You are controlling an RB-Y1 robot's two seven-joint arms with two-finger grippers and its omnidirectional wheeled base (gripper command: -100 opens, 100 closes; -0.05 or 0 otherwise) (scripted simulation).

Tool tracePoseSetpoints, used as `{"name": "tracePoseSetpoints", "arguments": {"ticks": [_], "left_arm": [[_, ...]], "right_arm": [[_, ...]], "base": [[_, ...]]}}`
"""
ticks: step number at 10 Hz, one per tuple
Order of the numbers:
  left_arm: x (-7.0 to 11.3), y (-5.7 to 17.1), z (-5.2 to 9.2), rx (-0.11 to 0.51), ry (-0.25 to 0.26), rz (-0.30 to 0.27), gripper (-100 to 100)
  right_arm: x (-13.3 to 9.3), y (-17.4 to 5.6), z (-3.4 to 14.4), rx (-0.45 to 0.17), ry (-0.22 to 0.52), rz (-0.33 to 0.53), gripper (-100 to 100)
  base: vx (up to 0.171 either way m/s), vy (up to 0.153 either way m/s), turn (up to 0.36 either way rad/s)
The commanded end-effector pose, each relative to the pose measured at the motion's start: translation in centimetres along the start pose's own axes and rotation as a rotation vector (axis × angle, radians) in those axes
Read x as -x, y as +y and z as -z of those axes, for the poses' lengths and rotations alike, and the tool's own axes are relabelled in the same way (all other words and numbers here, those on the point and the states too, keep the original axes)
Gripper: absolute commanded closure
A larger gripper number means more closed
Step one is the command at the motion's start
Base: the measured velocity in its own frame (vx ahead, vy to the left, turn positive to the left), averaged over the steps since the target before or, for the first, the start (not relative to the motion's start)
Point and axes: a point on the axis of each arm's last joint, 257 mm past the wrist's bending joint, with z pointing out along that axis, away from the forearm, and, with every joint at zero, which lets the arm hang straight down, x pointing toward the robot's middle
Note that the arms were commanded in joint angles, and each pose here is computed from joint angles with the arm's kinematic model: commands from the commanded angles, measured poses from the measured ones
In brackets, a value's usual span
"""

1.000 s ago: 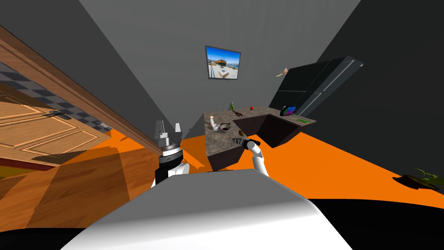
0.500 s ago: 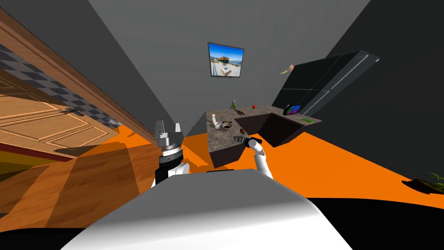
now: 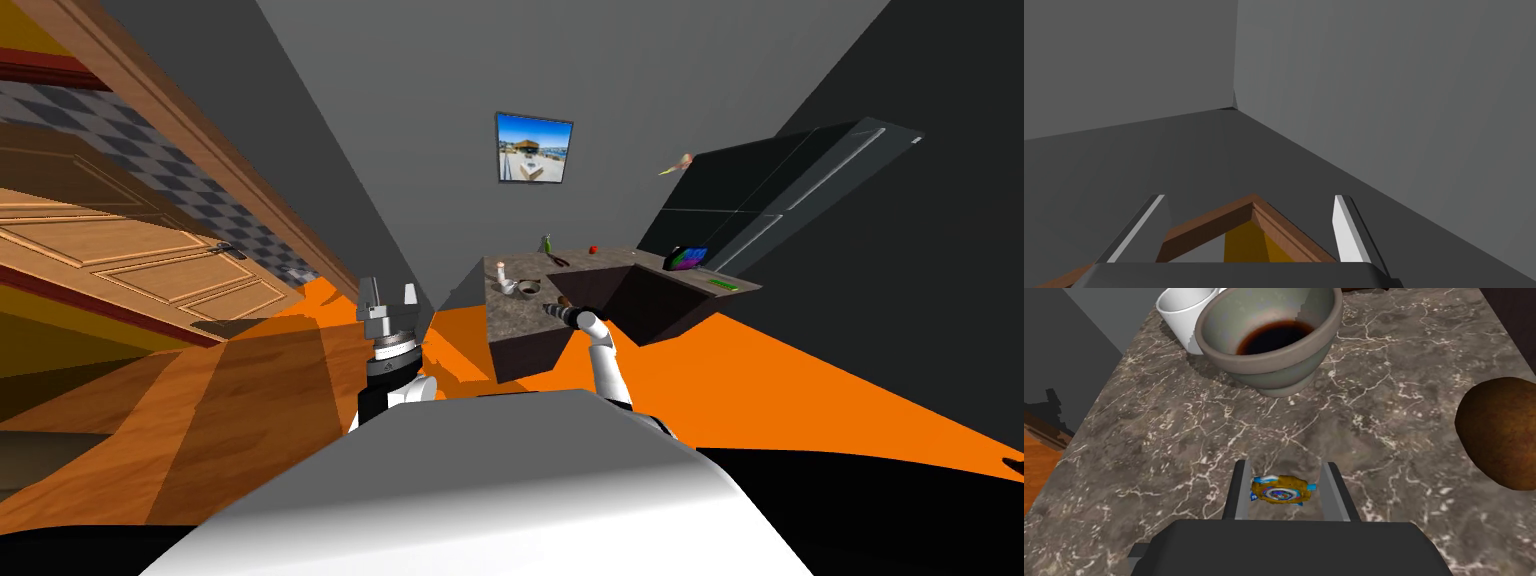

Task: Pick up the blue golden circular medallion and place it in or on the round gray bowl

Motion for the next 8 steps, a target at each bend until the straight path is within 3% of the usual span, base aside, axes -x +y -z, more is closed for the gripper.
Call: {"name": "tracePoseSetpoints", "arguments": {"ticks": [1, 8], "left_arm": [[0.0, 0.0, 0.0, 0.000, 0.000, 0.000, 0], [0.0, 0.0, 0.0, 0.000, 0.000, 0.000, 0]], "right_arm": [[-1.9, 0.5, -0.2, 0.008, 0.029, -0.032, 100], [-7.2, 2.0, -1.6, 0.031, 0.112, -0.176, 100]], "base": [[0.008, 0.004, 0.103], [0.021, 0.018, 0.121]]}}
